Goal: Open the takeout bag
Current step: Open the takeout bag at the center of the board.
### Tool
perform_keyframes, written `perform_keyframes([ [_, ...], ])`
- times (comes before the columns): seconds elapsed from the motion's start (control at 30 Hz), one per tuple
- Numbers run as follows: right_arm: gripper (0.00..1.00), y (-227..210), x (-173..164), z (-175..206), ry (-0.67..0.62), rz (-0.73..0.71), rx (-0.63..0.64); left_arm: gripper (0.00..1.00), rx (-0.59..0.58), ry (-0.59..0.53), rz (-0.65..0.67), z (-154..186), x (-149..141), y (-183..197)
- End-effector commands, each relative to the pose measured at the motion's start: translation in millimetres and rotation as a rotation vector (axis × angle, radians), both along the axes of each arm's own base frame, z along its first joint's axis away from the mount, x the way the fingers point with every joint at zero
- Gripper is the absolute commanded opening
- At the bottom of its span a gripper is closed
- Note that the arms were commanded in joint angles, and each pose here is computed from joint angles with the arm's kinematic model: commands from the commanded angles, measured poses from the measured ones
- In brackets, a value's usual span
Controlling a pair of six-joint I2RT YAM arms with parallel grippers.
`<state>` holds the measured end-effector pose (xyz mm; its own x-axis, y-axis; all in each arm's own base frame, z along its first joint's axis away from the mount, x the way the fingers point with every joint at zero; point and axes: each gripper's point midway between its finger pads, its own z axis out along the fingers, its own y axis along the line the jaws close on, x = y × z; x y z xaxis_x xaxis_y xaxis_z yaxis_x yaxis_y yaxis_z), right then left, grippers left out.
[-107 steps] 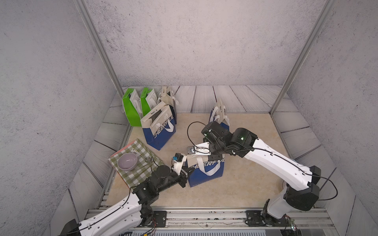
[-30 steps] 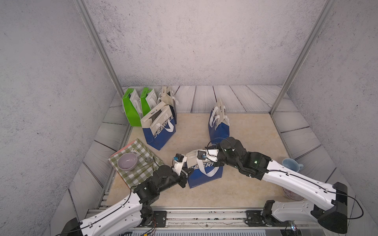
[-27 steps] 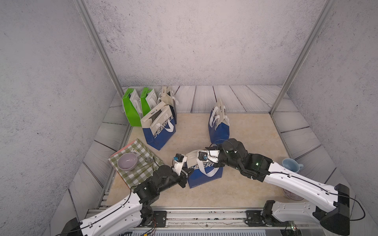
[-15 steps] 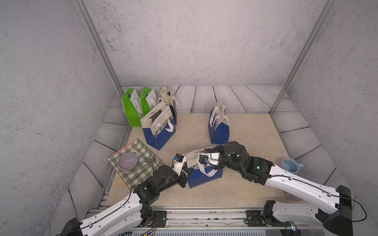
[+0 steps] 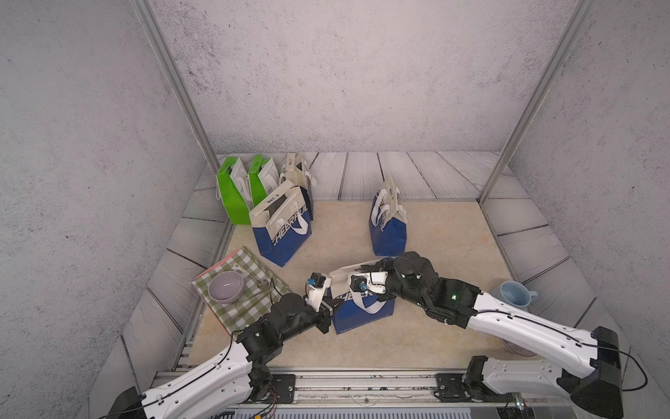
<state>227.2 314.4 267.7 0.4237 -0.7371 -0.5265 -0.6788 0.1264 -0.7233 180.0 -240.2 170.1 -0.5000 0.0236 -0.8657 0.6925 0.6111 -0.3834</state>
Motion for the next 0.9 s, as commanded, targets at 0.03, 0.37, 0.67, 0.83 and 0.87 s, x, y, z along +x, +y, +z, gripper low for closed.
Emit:
perform_keyframes([
  [0.03,0.17,0.9,5.6,7.9,-0.011,-0.029,0.005,0.00,0.044,0.042,-0.012,-18.1,-5.9,2.9],
  [0.37,0.00,-1.5,12.3,25.1,-0.006,-0.083,0.020,0.00,0.043,0.043,-0.013,-17.9,-6.1,2.8],
  [0.67,0.00,-6.5,8.9,35.3,0.048,-0.092,-0.023,0.00,0.043,0.036,-0.012,-15.7,-6.0,3.4],
  [0.83,0.00,-7.3,9.0,46.5,0.059,-0.091,-0.052,0.00,0.047,0.033,-0.012,-16.0,-5.7,3.5],
  [0.87,0.00,-7.2,8.8,47.3,0.063,-0.089,-0.063,0.00,0.045,0.032,-0.013,-15.1,-5.7,3.2],
])
